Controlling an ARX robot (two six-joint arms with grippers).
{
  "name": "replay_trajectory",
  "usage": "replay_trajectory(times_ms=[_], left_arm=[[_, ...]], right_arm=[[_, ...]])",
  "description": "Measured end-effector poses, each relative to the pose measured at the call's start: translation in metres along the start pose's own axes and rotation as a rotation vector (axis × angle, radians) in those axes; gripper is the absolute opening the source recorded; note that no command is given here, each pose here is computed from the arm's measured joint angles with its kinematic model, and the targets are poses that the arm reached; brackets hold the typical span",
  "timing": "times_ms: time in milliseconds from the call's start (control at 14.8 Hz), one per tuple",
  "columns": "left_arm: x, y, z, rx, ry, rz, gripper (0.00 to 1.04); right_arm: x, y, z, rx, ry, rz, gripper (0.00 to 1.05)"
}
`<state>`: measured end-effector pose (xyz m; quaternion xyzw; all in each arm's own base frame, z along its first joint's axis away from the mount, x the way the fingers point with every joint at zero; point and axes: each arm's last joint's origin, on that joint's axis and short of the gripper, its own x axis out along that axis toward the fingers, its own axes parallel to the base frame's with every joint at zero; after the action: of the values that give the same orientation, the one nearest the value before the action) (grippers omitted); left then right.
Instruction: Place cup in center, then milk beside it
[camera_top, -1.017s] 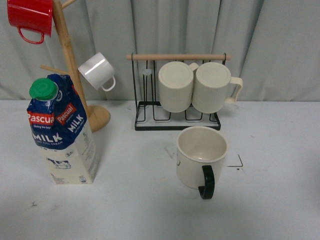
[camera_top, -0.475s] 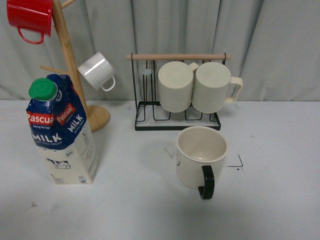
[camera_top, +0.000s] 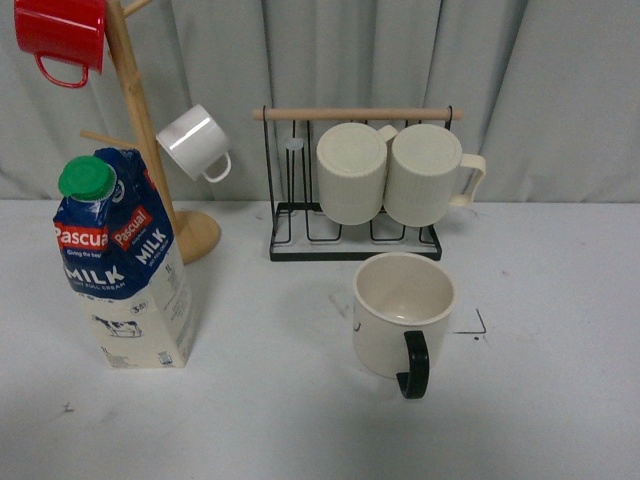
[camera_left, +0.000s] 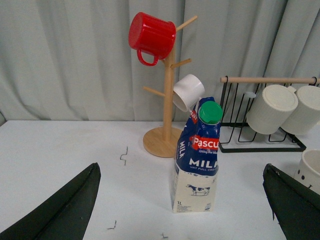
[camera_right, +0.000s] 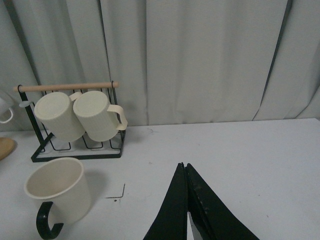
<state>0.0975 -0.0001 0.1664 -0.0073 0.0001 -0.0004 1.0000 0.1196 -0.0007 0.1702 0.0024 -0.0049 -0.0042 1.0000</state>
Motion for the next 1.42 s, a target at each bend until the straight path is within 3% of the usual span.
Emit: replay_trajectory(times_ms=[881,1017,1424], left_arm=[[0.000,0.000,0.000,0.000,0.000,0.000,0.98],[0.000,0.000,0.000,0.000,0.000,0.000,0.98],[0.000,0.000,0.000,0.000,0.000,0.000,0.98]], right_arm=[[-0.022,0.000,-0.003,-0.002,0.009,0.003,0.02],[-0.022,0.000,-0.003,-0.002,0.006,0.003,0.14],[-0.022,0.000,-0.003,-0.002,0.005,0.003,0.32]])
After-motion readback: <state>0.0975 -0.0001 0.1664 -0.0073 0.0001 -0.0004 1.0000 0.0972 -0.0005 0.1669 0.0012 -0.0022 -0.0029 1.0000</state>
